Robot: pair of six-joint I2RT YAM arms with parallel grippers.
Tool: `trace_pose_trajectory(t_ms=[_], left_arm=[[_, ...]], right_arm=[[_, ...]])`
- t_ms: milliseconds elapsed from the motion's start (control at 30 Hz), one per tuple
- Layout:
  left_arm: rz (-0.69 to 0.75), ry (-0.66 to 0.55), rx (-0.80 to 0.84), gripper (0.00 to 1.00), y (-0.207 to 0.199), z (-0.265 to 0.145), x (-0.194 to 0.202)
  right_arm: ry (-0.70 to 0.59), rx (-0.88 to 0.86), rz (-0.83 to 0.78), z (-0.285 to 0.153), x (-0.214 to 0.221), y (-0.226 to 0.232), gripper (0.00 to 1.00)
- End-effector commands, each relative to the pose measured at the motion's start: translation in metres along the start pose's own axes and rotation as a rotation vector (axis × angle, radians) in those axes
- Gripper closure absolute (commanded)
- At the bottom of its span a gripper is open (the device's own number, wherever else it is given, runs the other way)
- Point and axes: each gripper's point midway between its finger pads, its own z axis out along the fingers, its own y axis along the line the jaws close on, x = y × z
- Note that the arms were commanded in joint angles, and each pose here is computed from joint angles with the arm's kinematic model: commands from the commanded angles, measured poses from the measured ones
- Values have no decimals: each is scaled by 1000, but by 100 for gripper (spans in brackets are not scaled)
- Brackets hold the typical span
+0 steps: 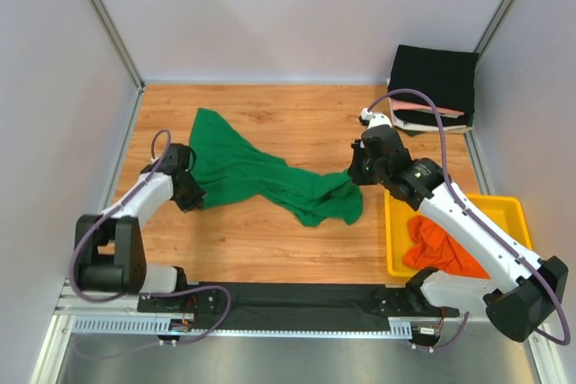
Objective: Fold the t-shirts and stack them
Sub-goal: Flatten the tshirt out
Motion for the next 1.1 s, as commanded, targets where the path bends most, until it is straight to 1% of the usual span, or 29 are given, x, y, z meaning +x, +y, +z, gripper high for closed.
trace_pose_trajectory(t_ms=[0,67,100,133,167,200,267,300,367,400,433,467,500,533,600,700,733,767,800,833,867,900,933,967,1000,1033,1067], left_arm=[[39,-220,74,100,-15,-71,-44],[62,-310,120,100,-18,-108,-56],[70,-393,180,100,-22,-149,-65],[92,-439,196,100,-20,-171,-68],[102,-487,224,100,-15,-198,-66],[106,-564,272,100,-19,-233,-74],[125,-658,300,100,-7,-277,-71],[126,-742,345,100,-6,-314,-75],[122,-839,343,100,12,-350,-70],[107,-916,369,100,19,-382,-70],[95,-970,369,100,26,-399,-70],[105,-1027,379,100,34,-417,-66],[96,-1095,408,100,41,-444,-63],[99,-1138,421,100,45,-458,-61],[106,-1218,446,100,53,-489,-57],[142,-1250,445,100,46,-499,-67],[144,-1255,444,100,43,-500,-71],[136,-1253,441,100,37,-499,-79],[121,-1255,428,100,37,-500,-83],[110,-1247,418,100,35,-499,-88],[112,-1211,388,100,26,-489,-100],[97,-1206,372,100,23,-488,-107],[98,-1191,354,100,18,-482,-114],[106,-1163,334,100,5,-470,-129],[109,-1143,319,100,-2,-461,-137],[120,-1122,309,100,-11,-452,-145],[135,-1075,280,100,-27,-432,-162]], right_arm=[[-79,-24,21,-30,-23,2,100],[-146,-55,35,-56,-40,6,100],[-167,-84,36,-66,-45,9,100],[-226,-132,42,-89,-56,14,100],[-260,-163,44,-102,-62,17,100],[-305,-198,47,-115,-69,20,100],[-414,-298,28,-159,-84,28,100],[-454,-330,24,-176,-89,30,100],[-567,-413,-14,-222,-97,32,100],[-603,-454,-35,-239,-97,34,100],[-664,-523,-63,-267,-93,36,100],[-710,-553,-96,-284,-92,37,100],[-759,-598,-117,-303,-92,39,100],[-820,-628,-129,-326,-89,35,100],[-921,-650,-148,-357,-92,30,100],[-1029,-609,-188,-386,-106,22,100],[-1011,-583,-207,-375,-116,26,100],[-1031,-544,-251,-373,-125,26,100],[-999,-500,-261,-352,-140,31,100],[-1001,-486,-284,-349,-150,35,100],[-1014,-477,-303,-345,-162,41,100],[-964,-442,-316,-314,-178,51,100],[-978,-423,-347,-310,-191,55,100],[-990,-418,-360,-303,-203,62,100],[-937,-400,-384,-267,-217,74,100],[-920,-400,-389,-253,-226,80,100],[-945,-371,-365,-247,-250,72,100]])
